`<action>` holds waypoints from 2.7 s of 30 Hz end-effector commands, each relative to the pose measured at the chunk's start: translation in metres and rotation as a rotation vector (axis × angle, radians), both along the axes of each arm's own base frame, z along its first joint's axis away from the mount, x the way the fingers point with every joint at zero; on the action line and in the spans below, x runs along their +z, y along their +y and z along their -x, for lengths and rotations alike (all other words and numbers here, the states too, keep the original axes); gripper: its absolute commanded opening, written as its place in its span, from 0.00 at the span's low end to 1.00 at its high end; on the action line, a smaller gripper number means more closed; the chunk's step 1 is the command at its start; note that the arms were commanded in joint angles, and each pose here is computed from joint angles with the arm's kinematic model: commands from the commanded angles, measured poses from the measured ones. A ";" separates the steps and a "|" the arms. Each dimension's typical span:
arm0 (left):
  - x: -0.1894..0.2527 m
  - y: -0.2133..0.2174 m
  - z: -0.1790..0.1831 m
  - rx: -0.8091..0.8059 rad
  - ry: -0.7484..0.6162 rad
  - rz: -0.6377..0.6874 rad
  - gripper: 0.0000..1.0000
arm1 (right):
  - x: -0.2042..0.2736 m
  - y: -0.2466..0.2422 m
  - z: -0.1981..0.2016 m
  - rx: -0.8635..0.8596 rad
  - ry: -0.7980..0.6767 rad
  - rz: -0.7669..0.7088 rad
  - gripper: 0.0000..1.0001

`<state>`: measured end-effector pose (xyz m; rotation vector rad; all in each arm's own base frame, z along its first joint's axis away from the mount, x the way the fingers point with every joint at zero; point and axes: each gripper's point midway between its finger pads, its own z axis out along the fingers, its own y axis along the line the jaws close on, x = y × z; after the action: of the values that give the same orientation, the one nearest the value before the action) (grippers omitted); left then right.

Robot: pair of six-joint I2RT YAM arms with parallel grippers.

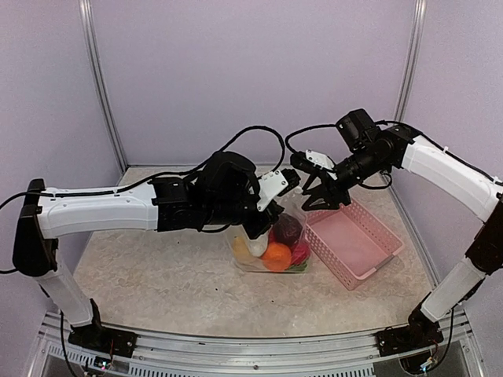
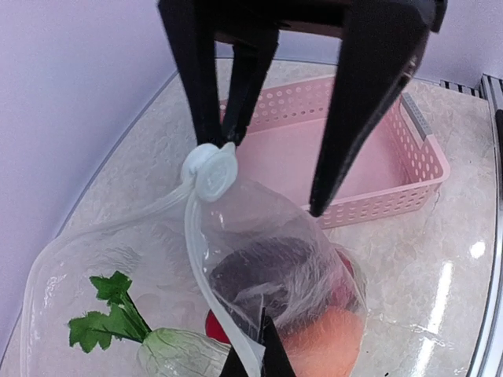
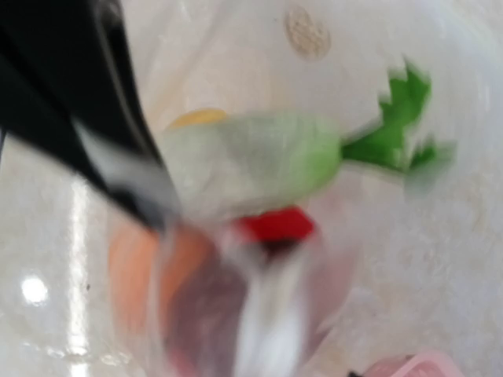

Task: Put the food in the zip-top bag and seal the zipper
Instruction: Pass from the right arm to the left, then hold the zipper food storage bag at the center of the board.

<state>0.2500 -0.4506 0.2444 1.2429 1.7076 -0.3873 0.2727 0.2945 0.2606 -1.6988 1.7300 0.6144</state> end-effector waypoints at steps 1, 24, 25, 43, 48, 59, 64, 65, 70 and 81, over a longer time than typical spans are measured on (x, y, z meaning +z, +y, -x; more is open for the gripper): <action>0.041 0.006 -0.011 0.071 0.015 0.181 0.00 | 0.011 -0.002 0.000 -0.015 -0.019 -0.177 0.50; 0.038 0.008 -0.002 0.045 0.057 0.231 0.00 | 0.030 0.024 -0.032 0.012 -0.013 -0.373 0.45; 0.038 0.009 -0.002 0.045 0.055 0.231 0.00 | 0.027 0.025 -0.031 0.016 -0.005 -0.373 0.44; 0.035 0.009 -0.001 0.026 0.063 0.230 0.00 | 0.010 0.038 -0.042 0.051 0.051 -0.387 0.39; 0.033 0.010 -0.002 0.026 0.071 0.227 0.00 | 0.018 0.042 -0.035 0.103 0.073 -0.423 0.35; 0.029 0.012 -0.004 0.032 0.074 0.221 0.00 | 0.015 0.042 -0.031 0.121 0.107 -0.425 0.10; 0.026 0.019 -0.012 0.084 0.059 0.199 0.00 | 0.017 0.038 -0.029 0.109 0.081 -0.409 0.00; 0.025 0.021 -0.014 0.100 0.058 0.192 0.00 | 0.019 0.037 -0.029 0.103 0.066 -0.403 0.00; 0.025 0.040 -0.022 0.182 0.061 0.166 0.11 | 0.033 0.029 -0.025 0.092 0.008 -0.376 0.00; 0.089 0.060 -0.019 0.172 -0.028 0.236 0.70 | 0.056 0.012 -0.019 0.063 -0.076 -0.294 0.00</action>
<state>0.2747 -0.3887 0.3005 0.8986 1.7552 -0.4068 0.2973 0.3179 0.3012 -1.5407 1.4672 0.8438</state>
